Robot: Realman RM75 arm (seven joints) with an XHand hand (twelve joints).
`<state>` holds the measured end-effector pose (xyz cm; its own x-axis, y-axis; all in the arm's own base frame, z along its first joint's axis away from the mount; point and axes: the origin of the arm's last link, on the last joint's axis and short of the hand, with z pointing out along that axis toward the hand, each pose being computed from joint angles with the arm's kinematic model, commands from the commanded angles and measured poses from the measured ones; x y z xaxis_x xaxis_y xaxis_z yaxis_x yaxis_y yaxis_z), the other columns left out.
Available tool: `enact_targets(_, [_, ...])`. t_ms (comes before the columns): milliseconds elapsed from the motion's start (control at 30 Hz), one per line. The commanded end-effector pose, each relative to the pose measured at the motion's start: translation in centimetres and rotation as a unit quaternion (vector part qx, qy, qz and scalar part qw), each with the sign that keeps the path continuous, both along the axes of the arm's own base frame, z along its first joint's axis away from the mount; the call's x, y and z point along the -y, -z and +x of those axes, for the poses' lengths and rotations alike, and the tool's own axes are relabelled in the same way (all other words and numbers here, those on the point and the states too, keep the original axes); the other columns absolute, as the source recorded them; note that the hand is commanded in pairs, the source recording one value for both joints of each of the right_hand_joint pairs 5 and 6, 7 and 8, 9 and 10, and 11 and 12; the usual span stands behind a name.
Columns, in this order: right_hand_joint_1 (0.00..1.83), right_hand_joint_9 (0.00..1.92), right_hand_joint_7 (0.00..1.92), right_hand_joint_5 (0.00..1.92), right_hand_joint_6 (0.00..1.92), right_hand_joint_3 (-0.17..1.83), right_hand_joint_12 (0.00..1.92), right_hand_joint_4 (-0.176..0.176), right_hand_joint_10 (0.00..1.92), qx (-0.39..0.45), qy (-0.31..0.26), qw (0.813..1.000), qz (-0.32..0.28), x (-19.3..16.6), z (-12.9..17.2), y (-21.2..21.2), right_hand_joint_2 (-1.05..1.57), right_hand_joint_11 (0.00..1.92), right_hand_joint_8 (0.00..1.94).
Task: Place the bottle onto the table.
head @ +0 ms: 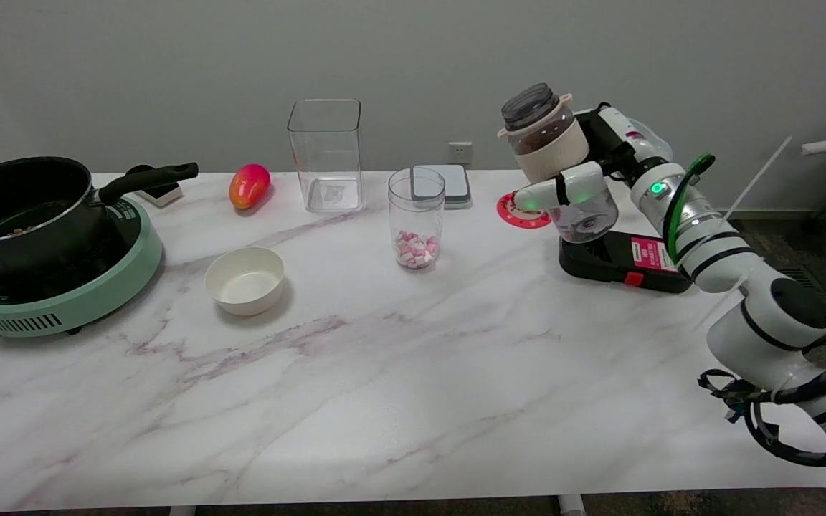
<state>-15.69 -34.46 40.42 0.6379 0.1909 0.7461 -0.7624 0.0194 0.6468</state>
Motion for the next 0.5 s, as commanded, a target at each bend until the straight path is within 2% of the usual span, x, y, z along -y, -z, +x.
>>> enact_targets(33, [1.17, 1.66, 1.79, 1.91, 1.91, 0.26, 1.38, 0.0, 1.66, 0.313, -0.17, 0.926, 0.122, -2.3, -4.2, -3.5, 1.57, 1.38, 1.79])
enact_targets(333, [1.18, 1.65, 1.78, 1.89, 1.89, 0.26, 1.37, 0.0, 1.65, 0.38, -0.201, 0.894, 0.123, -3.5, -9.1, -2.1, 1.57, 1.37, 1.78])
enact_targets(500, [1.18, 1.64, 1.77, 1.87, 1.87, 0.27, 1.36, 0.0, 1.64, 0.4, -0.197, 0.886, 0.125, -4.0, -11.0, -1.2, 1.57, 1.36, 1.77])
